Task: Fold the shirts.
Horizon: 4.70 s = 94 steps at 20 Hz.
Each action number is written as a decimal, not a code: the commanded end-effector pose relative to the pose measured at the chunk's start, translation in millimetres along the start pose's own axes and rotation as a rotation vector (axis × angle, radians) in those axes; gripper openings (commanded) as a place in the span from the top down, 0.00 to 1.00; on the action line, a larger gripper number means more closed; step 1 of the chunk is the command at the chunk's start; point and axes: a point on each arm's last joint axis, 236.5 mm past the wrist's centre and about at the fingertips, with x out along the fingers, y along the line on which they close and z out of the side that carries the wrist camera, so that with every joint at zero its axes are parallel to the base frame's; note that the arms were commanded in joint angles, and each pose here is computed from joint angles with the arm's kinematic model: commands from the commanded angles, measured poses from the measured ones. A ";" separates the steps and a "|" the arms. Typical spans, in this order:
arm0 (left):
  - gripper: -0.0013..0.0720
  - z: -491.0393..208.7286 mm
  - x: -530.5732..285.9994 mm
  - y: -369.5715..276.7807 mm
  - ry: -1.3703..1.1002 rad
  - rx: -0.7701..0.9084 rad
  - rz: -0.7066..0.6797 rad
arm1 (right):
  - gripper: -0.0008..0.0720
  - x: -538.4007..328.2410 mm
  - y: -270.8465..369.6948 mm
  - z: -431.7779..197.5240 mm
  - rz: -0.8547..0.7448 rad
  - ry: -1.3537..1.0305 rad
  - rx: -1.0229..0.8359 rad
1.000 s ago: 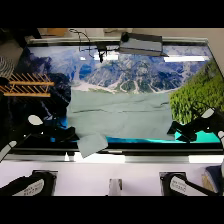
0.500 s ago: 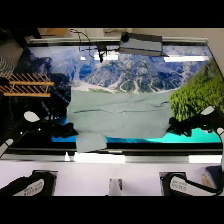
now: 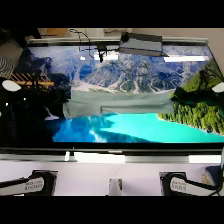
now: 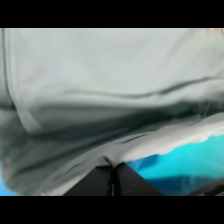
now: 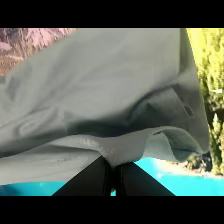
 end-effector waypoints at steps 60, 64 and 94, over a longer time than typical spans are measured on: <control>0.94 -61.9 101.6 -172.2 0.232 0.509 -0.029 | 0.95 -141.7 192.5 -70.3 0.218 0.029 -0.270; 0.94 7.3 -26.5 -148.9 -0.051 0.526 0.134 | 0.94 -39.6 258.6 -94.7 0.294 0.144 -0.301; 0.94 -13.9 -143.3 -161.7 -0.202 0.527 0.168 | 0.19 96.7 74.4 -164.9 0.018 0.393 0.145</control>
